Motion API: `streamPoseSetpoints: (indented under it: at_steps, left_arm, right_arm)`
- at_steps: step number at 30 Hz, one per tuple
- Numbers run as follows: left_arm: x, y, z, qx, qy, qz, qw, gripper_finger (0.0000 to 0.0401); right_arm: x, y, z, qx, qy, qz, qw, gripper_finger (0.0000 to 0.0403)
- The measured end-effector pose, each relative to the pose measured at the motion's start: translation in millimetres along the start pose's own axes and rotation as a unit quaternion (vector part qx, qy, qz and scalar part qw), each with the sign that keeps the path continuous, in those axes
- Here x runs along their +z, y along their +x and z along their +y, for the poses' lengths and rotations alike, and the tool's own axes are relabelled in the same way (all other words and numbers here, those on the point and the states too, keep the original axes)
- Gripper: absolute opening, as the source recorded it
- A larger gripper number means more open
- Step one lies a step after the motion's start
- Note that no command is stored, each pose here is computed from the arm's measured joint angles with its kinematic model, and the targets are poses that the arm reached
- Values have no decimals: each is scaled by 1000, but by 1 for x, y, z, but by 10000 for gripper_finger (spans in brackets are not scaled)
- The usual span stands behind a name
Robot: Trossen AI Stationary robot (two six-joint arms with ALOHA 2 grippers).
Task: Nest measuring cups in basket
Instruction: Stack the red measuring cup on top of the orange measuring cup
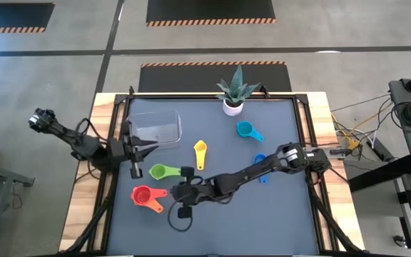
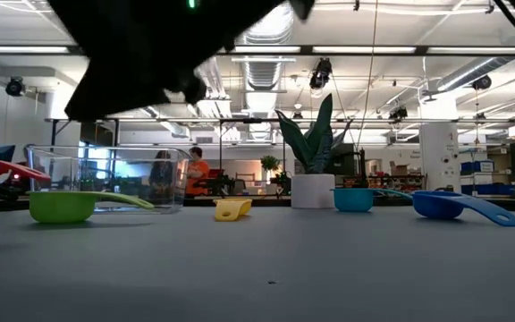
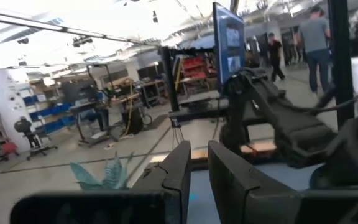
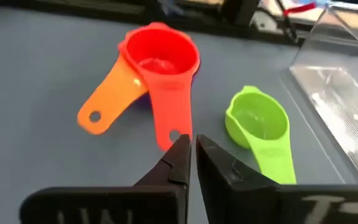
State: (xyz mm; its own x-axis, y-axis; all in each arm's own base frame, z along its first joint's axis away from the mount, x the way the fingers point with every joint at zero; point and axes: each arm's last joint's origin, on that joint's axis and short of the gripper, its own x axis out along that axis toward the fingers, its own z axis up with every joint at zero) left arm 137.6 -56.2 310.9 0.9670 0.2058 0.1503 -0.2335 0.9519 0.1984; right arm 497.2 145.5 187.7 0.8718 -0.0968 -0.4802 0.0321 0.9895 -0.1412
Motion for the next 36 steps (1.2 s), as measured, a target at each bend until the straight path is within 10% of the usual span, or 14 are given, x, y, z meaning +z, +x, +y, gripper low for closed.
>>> streamPoseSetpoints:
  at_steps: [14,36]
  left_arm:
    - [5,23,-20,-11,58,53,997,37]
    - [7,29,-24,-4,68,66,995,37]
  right_arm:
    - [-52,17,-43,13,68,-165,984,8]
    - [-75,60,-30,23,41,-188,981,8]
